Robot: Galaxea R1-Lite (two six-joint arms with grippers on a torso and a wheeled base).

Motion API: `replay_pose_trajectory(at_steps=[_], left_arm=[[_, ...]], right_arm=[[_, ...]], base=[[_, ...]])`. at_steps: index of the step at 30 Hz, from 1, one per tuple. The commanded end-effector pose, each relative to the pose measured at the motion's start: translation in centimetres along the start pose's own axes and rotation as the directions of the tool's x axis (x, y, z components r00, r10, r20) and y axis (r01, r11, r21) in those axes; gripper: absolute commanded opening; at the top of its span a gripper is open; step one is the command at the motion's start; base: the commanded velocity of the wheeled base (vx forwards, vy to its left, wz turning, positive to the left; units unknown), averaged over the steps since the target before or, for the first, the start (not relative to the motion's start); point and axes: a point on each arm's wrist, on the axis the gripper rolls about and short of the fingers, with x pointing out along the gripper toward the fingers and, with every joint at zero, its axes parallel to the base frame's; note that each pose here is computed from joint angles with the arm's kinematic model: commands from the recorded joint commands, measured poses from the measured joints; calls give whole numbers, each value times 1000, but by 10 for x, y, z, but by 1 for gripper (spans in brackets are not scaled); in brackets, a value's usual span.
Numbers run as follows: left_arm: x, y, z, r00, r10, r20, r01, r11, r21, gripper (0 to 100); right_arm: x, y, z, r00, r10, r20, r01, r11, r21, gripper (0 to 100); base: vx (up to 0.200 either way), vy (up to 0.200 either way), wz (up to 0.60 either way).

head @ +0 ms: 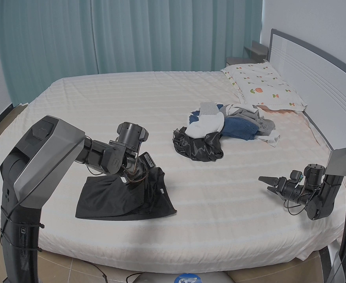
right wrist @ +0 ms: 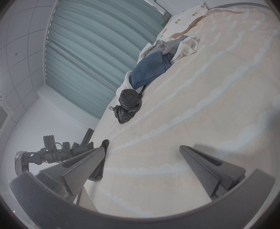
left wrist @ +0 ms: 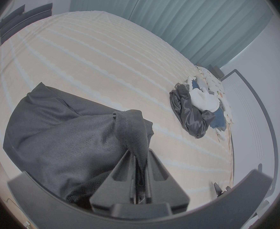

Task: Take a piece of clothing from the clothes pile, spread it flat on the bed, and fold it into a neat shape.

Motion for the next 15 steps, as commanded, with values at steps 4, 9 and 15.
replay_pose_trajectory(at_steps=[4,9,15], left_arm=[[5,-10,-8,1000,-20,-8,20,1000,18,0],[0,-22,-15,999,-47,-10,48,998,34,100],[-1,-24,-13,999,-53,-5,53,998,18,100]], right_arm=[[0,0,0,1000,0,0,0,1000,0,100],[0,-1,0,1000,-1,1,1,1000,1,100],[0,0,0,1000,-1,1,1,1000,0,100]], base=[[0,0,0],[0,0,0],[0,0,0]])
